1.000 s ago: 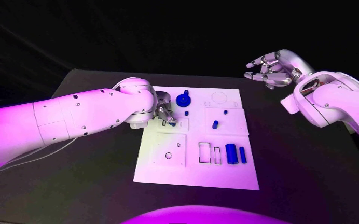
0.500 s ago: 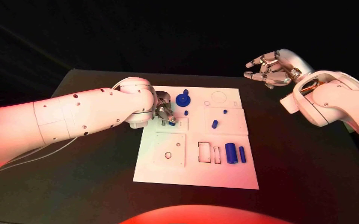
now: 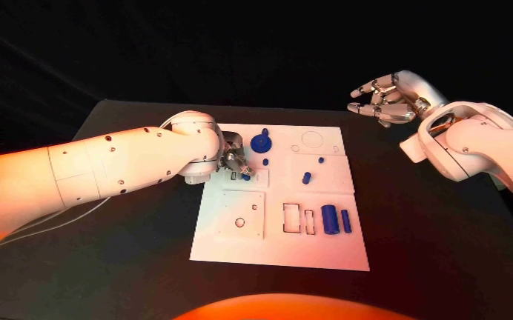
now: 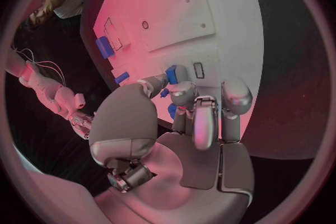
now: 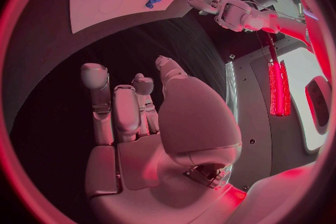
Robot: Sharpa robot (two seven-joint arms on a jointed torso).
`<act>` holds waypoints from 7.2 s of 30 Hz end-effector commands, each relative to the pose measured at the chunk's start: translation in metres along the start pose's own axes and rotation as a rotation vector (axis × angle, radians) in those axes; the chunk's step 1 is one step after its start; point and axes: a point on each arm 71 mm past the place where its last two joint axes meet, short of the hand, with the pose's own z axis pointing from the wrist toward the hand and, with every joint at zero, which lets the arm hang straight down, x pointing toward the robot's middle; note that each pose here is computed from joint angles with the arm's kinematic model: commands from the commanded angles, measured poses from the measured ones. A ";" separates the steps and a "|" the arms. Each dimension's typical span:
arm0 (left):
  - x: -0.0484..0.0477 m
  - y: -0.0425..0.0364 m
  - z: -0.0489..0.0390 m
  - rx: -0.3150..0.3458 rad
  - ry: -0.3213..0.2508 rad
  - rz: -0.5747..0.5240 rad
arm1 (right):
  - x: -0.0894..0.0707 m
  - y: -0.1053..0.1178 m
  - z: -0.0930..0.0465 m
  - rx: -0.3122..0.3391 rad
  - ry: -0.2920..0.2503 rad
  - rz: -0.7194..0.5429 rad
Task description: Assemble the parts on the task board
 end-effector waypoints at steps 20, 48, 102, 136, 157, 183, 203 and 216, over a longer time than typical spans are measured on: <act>0.0012 0.0019 0.0014 -0.007 0.017 0.011 | 0.000 0.000 -0.001 -0.008 0.008 -0.007; -0.0613 0.0179 -0.0269 0.011 -0.090 -0.155 | -0.001 -0.005 0.001 0.001 0.005 -0.013; -0.0695 0.0366 0.0234 -0.149 0.034 -0.039 | 0.002 -0.004 0.002 -0.001 0.016 -0.010; -0.0706 0.0358 0.0257 -0.147 0.030 -0.069 | 0.002 -0.004 0.002 -0.001 0.017 -0.009; -0.0715 0.0334 0.0281 -0.152 0.021 -0.066 | 0.003 -0.003 0.001 -0.001 0.018 -0.009; -0.0605 0.0471 -0.0070 -0.057 -0.066 -0.300 | 0.002 -0.005 0.002 0.005 0.016 -0.011; -0.0166 0.0365 -0.0148 -0.014 -0.116 -0.172 | 0.004 -0.007 0.001 0.008 0.023 -0.010; -0.0064 0.0341 -0.0098 -0.022 -0.116 -0.113 | 0.005 -0.007 0.001 0.007 0.026 -0.009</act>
